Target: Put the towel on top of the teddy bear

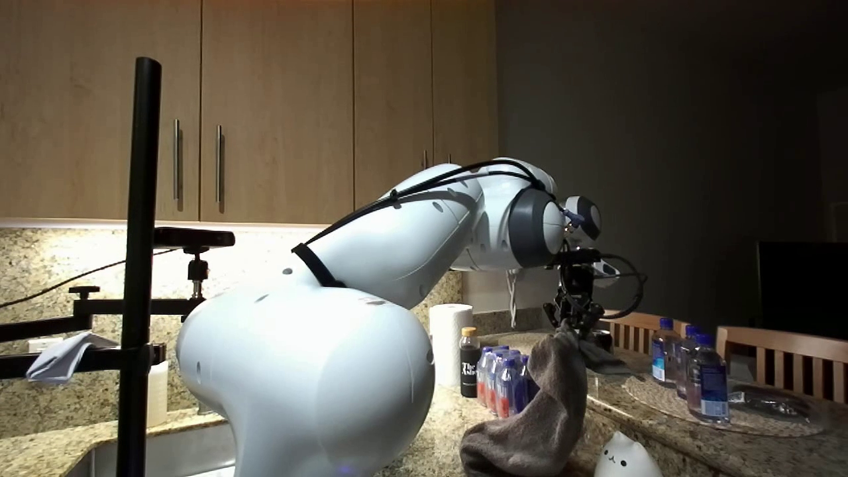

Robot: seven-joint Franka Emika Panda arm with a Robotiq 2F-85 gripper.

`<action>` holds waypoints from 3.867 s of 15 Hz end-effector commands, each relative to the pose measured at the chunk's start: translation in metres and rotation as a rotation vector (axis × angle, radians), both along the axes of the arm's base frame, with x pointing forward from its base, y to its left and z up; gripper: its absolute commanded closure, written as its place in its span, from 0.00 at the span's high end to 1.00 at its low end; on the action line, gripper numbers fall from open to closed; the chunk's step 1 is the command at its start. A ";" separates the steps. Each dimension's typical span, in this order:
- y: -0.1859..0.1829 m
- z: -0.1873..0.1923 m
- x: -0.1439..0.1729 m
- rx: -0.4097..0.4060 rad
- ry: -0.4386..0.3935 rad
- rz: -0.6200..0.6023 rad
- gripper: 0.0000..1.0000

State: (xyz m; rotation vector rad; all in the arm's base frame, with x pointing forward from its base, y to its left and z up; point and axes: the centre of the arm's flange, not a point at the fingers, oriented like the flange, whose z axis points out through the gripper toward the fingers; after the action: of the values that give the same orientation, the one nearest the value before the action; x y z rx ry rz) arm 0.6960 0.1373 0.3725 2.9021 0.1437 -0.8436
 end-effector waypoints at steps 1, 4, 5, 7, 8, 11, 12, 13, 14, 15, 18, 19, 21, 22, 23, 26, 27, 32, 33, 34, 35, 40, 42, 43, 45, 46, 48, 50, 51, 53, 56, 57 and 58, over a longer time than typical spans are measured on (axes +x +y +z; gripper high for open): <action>-0.006 0.033 0.012 -0.025 0.016 -0.031 0.09; -0.015 0.049 0.011 -0.039 0.028 -0.049 0.09; -0.020 0.054 0.012 -0.044 0.027 -0.051 0.09; -0.029 0.064 0.017 -0.047 0.028 -0.051 0.09; -0.034 0.071 0.020 -0.049 0.029 -0.055 0.09; -0.061 0.083 0.014 -0.043 0.035 -0.036 0.09; -0.074 0.084 0.010 -0.024 0.034 -0.020 0.09; -0.084 0.085 0.009 -0.007 0.037 -0.002 0.09; -0.095 0.085 0.008 0.003 0.039 0.019 0.09; -0.106 0.087 0.007 0.004 0.039 0.029 0.09; -0.141 0.084 0.010 0.023 0.068 0.053 0.09; -0.152 0.076 0.014 0.029 0.082 0.060 0.09; -0.167 0.053 0.023 0.059 0.135 0.085 0.09; -0.172 0.040 0.028 0.080 0.168 0.098 0.09; -0.178 0.029 0.032 0.100 0.192 0.103 0.09; -0.188 -0.006 0.043 0.115 0.251 0.082 0.09; -0.187 -0.019 0.047 0.121 0.260 0.071 0.09; -0.167 -0.056 0.075 0.159 0.208 0.041 0.09; -0.166 -0.060 0.078 0.162 0.196 0.030 0.09; -0.167 -0.064 0.080 0.168 0.187 0.007 0.09; -0.168 -0.067 0.082 0.173 0.178 -0.018 0.09; -0.172 -0.070 0.094 0.176 0.008 -0.194 0.09; -0.178 -0.069 0.104 0.133 -0.094 -0.252 0.09; -0.182 -0.067 0.111 0.101 -0.147 -0.271 0.09; -0.187 -0.062 0.123 0.039 -0.244 -0.308 0.09; -0.191 -0.060 0.129 -0.001 -0.275 -0.309 0.09; -0.202 -0.057 0.138 -0.051 -0.291 -0.306 0.09; -0.217 -0.057 0.134 -0.090 -0.260 -0.303 0.09; -0.225 -0.058 0.129 -0.108 -0.241 -0.301 0.09; -0.240 -0.059 0.119 -0.144 -0.206 -0.305 0.09; -0.260 -0.062 0.107 -0.188 -0.151 -0.325 0.09; -0.264 -0.067 0.104 -0.198 -0.124 -0.326 0.09; -0.268 -0.071 0.102 -0.200 -0.103 -0.327 0.09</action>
State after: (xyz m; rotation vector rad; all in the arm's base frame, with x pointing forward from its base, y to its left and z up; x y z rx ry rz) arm 0.7419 -0.1102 0.2983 2.8487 -0.4088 -0.6102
